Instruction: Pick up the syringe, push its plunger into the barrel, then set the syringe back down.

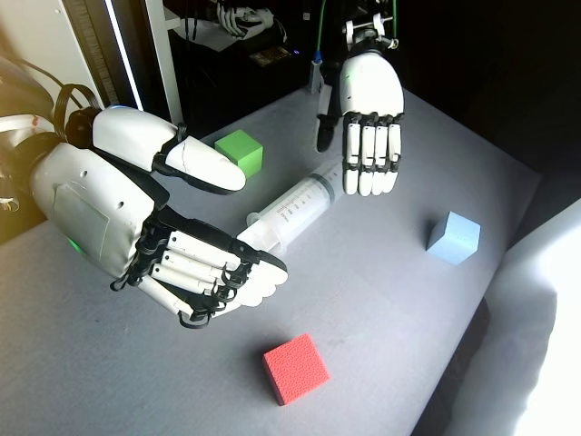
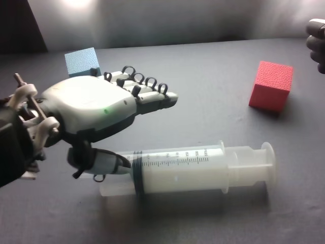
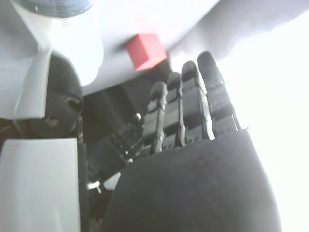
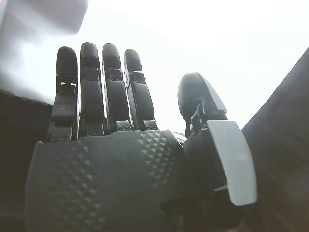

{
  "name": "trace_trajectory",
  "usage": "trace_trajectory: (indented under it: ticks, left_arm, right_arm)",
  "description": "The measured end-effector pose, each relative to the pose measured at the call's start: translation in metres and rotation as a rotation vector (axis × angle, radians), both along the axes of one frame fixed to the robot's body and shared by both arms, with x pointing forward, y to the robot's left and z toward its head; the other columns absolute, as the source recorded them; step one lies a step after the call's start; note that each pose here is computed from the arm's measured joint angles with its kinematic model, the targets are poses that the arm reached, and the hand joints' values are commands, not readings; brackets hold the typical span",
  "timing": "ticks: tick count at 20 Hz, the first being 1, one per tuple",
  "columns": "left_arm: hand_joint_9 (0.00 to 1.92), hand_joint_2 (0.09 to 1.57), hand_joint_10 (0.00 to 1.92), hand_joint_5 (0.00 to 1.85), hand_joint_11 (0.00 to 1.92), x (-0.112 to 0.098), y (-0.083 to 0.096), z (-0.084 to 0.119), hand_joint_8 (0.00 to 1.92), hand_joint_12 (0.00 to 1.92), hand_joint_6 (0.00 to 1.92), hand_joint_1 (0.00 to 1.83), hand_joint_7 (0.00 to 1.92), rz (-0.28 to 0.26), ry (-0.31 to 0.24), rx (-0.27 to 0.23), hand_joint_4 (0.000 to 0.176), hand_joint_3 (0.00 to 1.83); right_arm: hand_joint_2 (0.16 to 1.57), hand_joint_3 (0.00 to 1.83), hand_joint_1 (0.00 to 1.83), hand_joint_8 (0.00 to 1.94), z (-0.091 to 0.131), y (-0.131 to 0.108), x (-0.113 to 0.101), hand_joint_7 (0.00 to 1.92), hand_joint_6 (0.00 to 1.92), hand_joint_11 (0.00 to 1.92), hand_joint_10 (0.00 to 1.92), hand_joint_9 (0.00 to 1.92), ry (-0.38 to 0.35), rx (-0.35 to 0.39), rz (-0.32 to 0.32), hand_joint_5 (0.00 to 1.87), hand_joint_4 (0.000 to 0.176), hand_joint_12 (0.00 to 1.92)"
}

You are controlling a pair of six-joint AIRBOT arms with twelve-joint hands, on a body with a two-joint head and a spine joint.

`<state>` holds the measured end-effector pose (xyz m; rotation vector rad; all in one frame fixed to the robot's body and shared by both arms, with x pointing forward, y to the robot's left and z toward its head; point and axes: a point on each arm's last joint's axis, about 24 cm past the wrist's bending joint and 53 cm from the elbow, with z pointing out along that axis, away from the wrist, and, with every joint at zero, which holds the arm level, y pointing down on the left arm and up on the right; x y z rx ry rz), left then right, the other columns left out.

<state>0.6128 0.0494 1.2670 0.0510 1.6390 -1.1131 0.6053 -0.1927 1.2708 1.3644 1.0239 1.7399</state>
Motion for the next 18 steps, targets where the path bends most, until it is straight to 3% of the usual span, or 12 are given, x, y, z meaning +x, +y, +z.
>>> trace_trajectory:
  ticks: [4,7,8,9,10,12,18]
  left_arm:
    - [0.16,1.04,0.01,0.14,0.00,0.006,-0.002,-0.013,0.01,0.56,0.01,1.22,0.18,0.074,0.070,-0.079,0.000,0.00]
    - [0.15,1.04,0.00,0.14,0.00,0.006,-0.002,-0.021,0.00,0.51,0.01,1.28,0.18,0.135,0.120,-0.113,0.000,0.00]
    - [0.19,1.02,0.01,0.19,0.00,0.007,-0.003,-0.022,0.01,0.62,0.02,1.31,0.22,0.151,0.123,-0.118,0.000,0.00]
    - [0.21,1.02,0.02,0.20,0.00,0.007,-0.004,-0.022,0.01,0.68,0.01,1.31,0.24,0.159,0.127,-0.127,0.000,0.00]
    - [0.20,1.05,0.01,0.18,0.00,0.007,-0.006,-0.023,0.00,0.64,0.00,1.29,0.23,0.162,0.135,-0.133,0.000,0.01]
    - [0.15,1.09,0.00,0.13,0.00,0.006,-0.011,-0.026,0.01,0.47,0.00,1.27,0.19,0.165,0.147,-0.137,0.000,0.01]
    - [0.21,1.09,0.01,0.16,0.00,-0.006,-0.027,-0.045,0.00,0.59,0.00,1.26,0.23,0.153,0.188,-0.119,0.000,0.00]
  right_arm:
    - [1.41,0.00,0.08,0.00,-0.007,0.001,0.000,0.40,0.00,0.00,0.01,0.38,0.021,-0.005,0.006,0.38,0.000,1.02]
    - [1.40,0.00,0.08,0.00,-0.017,0.003,-0.001,0.39,0.00,0.00,0.00,0.37,0.051,-0.017,0.018,0.37,0.000,1.02]
    - [1.40,0.00,0.13,0.00,-0.018,0.005,-0.002,0.40,0.01,0.00,0.00,0.37,0.053,-0.028,0.026,0.39,0.000,0.99]
    - [1.39,0.00,0.21,0.01,-0.020,0.006,-0.003,0.41,0.01,0.00,0.01,0.39,0.056,-0.035,0.029,0.41,0.000,0.99]
    - [1.40,0.00,0.10,0.01,-0.023,0.007,-0.003,0.38,0.01,0.00,0.00,0.37,0.066,-0.040,0.033,0.37,0.000,0.99]
    - [1.39,0.00,0.10,0.01,-0.028,0.008,-0.004,0.39,0.01,0.00,0.01,0.38,0.082,-0.049,0.038,0.37,0.000,1.02]
    - [1.41,0.00,0.11,0.00,-0.039,0.007,-0.005,0.39,0.00,0.00,0.00,0.36,0.106,-0.074,0.041,0.36,0.000,0.98]
